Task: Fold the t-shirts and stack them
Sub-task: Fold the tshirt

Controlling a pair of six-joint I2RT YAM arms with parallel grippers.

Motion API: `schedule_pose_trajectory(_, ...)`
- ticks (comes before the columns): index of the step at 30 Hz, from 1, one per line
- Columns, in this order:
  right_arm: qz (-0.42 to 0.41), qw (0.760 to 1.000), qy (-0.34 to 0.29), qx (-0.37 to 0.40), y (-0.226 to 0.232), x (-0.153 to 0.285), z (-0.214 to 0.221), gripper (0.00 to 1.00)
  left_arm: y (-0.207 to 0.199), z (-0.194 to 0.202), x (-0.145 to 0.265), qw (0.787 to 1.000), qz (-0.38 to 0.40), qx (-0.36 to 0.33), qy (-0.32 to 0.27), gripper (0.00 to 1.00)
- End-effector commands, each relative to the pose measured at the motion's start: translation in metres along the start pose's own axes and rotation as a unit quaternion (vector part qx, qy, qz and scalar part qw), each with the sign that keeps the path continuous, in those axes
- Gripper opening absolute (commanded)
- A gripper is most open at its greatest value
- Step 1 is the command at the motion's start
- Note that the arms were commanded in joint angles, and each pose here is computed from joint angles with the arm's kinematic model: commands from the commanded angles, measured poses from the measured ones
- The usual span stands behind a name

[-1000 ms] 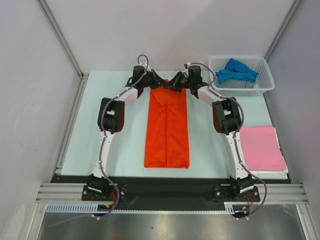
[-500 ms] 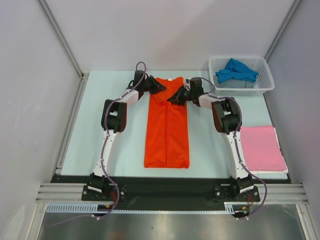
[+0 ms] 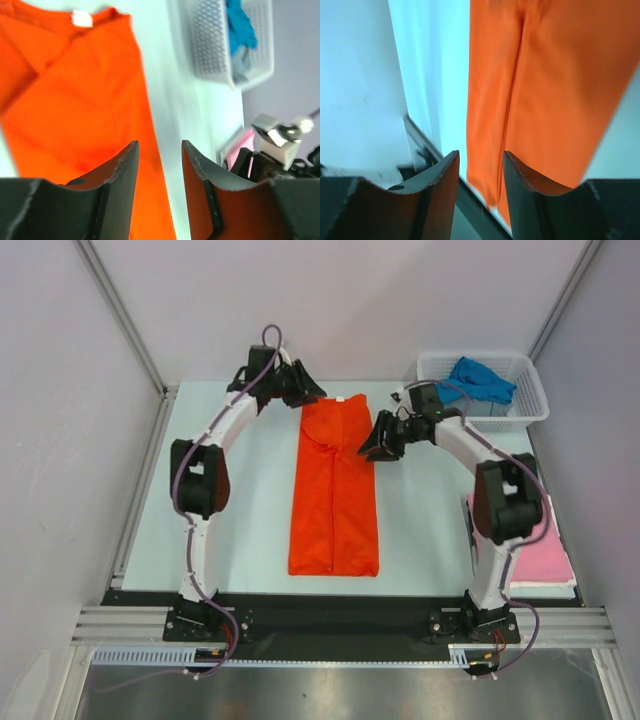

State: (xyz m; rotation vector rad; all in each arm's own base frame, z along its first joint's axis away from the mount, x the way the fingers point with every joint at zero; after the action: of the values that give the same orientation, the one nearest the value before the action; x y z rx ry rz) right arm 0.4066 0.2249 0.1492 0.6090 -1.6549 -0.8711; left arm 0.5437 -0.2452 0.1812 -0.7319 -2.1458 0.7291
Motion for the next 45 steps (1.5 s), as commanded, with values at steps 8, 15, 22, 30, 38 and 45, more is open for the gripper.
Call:
schedule_pose_trajectory(8, -0.010, 0.995, 0.101, 0.004, -0.032, 0.052, 0.169, 0.40, -0.037, 0.134, 0.135, 0.992, -0.032, -0.070, 0.096, 0.41)
schedule_pose_trajectory(15, -0.071, 0.985, 0.151, -0.048, -0.057, 0.033, 0.217, 0.14, -0.066, 0.259, 0.154, 0.982, 0.028, -0.066, 0.175, 0.36)
schedule_pose_trajectory(22, -0.056, 0.981, 0.175, -0.057, -0.082, 0.020, 0.238, 0.09, -0.075, 0.304, 0.136, 0.975, 0.055, -0.041, 0.213, 0.31)
schedule_pose_trajectory(30, -0.029, 0.976, 0.197, -0.083, -0.110, 0.006, 0.251, 0.09, -0.066, 0.325, 0.133, 0.973, 0.050, -0.029, 0.224, 0.29)
schedule_pose_trajectory(38, 0.027, 0.965, 0.226, -0.126, -0.148, 0.022, 0.296, 0.10, -0.057, 0.332, 0.145, 0.975, 0.027, -0.038, 0.219, 0.28)
schedule_pose_trajectory(45, 0.094, 0.973, 0.178, -0.114, -0.148, 0.034, 0.290, 0.13, -0.053, 0.317, 0.180, 0.971, -0.028, -0.111, 0.208, 0.43)
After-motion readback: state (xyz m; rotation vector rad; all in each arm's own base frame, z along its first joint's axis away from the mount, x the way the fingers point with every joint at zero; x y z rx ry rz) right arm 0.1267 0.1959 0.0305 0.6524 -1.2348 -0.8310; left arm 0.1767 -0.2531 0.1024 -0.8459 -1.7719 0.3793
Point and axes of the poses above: each gripper's point midway between its finger pads, its own x axis back along the fingers, its own y axis along the line the jaws close on, z = x × y, the point moved 3 cm from there along x, back along the fingers, and after that the axes turned 7 degrees about -x, right-handed, at the moved point
